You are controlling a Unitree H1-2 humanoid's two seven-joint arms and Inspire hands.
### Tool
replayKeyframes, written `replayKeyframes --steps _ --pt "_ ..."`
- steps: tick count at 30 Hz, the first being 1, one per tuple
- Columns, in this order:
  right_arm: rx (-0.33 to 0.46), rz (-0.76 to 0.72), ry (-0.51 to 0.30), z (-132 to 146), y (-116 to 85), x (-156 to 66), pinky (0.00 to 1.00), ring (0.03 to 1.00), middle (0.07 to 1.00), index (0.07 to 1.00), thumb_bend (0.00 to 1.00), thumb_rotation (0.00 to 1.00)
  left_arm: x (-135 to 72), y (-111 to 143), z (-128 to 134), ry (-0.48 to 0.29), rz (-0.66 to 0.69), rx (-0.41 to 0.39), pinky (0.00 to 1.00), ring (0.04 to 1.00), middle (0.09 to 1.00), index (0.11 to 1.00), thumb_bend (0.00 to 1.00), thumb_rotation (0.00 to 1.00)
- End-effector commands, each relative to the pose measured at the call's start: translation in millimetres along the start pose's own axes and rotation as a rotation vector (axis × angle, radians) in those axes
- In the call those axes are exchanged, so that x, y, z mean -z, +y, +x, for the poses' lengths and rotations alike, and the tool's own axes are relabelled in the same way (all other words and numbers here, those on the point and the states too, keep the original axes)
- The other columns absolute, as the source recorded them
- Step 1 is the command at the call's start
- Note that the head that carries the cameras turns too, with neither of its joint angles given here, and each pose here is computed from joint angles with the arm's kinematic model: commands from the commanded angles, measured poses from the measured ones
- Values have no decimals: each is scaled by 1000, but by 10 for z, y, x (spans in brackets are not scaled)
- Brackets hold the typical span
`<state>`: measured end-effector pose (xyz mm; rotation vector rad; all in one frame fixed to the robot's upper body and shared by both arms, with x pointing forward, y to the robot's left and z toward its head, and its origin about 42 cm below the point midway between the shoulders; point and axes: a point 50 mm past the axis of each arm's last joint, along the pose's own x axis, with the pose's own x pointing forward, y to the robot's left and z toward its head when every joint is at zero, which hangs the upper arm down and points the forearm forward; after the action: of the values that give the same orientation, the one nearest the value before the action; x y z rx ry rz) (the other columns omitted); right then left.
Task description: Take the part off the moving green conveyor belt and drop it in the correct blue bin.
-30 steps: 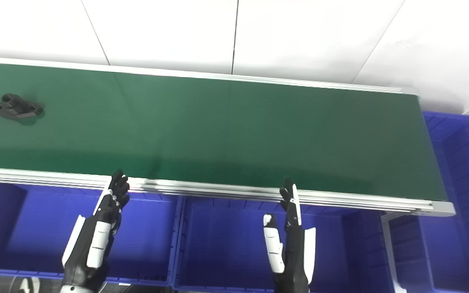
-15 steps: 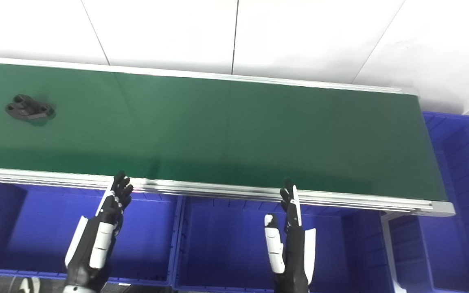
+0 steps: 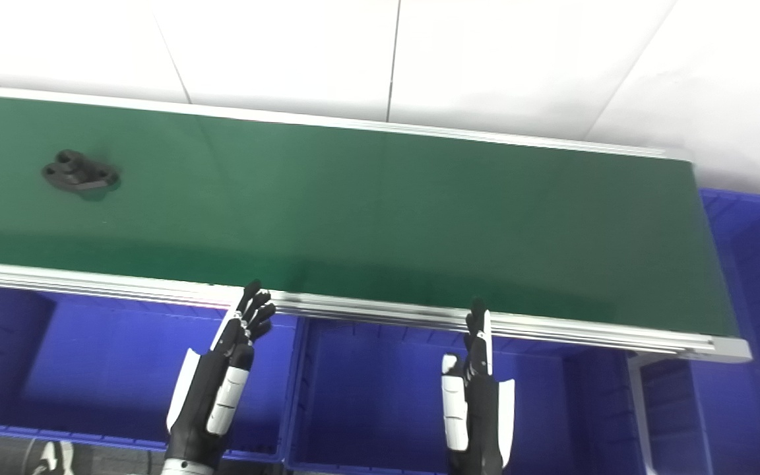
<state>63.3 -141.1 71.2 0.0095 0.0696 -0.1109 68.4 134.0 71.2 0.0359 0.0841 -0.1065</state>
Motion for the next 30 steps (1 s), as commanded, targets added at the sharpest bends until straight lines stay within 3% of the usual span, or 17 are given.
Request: replayKeyframes --steps 1,11,15,21,30 --pt "-2 67 -40 -40 160 -31 1000 1000 1000 1000 575 1000 -68 -168 11 -42 -29 4 867 901 941 959 523 972" --pt "-9 74 -48 -41 56 69 1000 1000 1000 1000 579 1000 -29 -296 19 -16 -40 -8 878 896 921 923 537 943" --pt "3 80 -39 -23 31 57 1000 1000 1000 1000 594 1000 -26 -344 44 -19 -14 -20 813 863 894 900 514 945" --pt "5 106 -38 2 -53 100 1000 1000 1000 1000 614 1000 -27 -442 73 -16 -19 -26 834 841 881 881 505 952" --pt "-6 109 -45 27 -173 87 1000 1000 1000 1000 621 1000 -6 -542 118 -43 -15 -10 769 808 866 862 490 960"
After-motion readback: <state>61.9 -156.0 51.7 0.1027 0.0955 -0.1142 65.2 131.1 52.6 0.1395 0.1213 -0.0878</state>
